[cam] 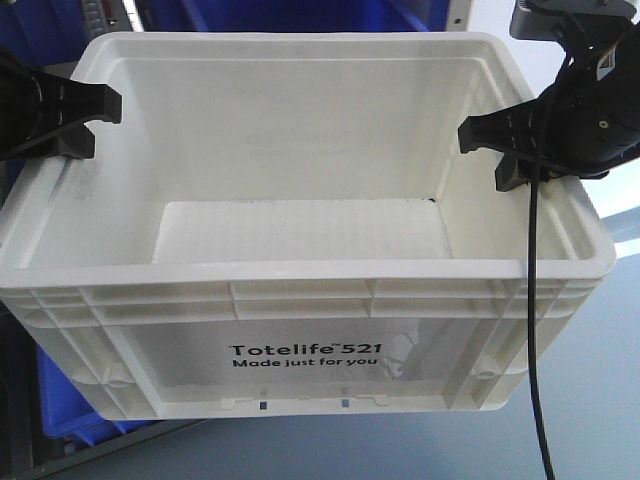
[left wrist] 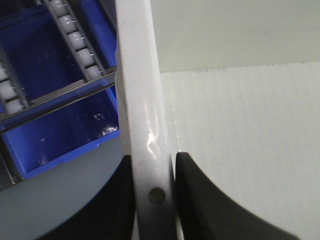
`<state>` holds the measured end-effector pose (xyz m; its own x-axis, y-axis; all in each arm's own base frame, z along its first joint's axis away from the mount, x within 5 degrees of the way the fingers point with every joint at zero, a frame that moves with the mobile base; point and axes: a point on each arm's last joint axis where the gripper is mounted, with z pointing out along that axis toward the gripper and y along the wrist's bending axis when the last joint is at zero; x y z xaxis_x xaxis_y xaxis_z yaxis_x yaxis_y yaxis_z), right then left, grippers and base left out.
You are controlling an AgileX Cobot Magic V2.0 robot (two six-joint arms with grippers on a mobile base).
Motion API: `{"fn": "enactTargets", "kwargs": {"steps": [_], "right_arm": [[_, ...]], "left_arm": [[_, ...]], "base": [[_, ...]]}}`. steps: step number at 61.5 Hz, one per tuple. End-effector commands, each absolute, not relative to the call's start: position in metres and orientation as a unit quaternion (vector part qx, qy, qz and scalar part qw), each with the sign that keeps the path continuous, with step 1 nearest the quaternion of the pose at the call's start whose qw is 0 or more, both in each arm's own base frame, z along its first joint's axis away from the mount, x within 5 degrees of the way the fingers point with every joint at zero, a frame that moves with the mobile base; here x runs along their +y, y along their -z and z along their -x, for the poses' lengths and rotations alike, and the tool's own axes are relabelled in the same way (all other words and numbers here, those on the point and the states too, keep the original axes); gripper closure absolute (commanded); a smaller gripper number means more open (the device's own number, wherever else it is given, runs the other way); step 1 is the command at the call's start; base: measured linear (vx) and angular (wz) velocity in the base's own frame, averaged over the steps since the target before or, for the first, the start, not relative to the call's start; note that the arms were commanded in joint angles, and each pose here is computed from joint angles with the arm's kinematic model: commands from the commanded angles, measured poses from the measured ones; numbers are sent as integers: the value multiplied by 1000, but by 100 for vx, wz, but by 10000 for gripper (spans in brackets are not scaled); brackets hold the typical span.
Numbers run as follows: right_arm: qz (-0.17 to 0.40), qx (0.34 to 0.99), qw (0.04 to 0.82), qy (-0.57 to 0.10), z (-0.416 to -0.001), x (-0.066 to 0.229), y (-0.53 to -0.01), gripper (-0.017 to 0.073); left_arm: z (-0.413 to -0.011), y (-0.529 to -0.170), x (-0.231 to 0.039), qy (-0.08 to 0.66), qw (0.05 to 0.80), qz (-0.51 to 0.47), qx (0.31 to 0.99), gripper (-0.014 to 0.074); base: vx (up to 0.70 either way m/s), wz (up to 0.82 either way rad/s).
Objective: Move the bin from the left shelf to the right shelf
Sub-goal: 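Hold the tote while the base approaches the other blue-bin shelf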
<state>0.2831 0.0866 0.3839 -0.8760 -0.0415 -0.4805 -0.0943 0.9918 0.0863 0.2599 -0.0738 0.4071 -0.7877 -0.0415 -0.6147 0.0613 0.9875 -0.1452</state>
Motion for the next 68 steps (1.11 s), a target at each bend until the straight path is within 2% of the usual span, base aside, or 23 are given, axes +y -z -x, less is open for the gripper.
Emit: {"fn": "enactTargets", "kwargs": {"steps": [1, 68], "right_arm": [[43, 942, 330, -47, -276, 78, -415, 509], [43, 942, 330, -47, -276, 78, -415, 509]], "left_arm": [[-254, -434, -66, 63, 405, -14, 912, 599], [-254, -434, -66, 63, 405, -14, 912, 599]], "base": [[9, 58], [6, 40]]}}
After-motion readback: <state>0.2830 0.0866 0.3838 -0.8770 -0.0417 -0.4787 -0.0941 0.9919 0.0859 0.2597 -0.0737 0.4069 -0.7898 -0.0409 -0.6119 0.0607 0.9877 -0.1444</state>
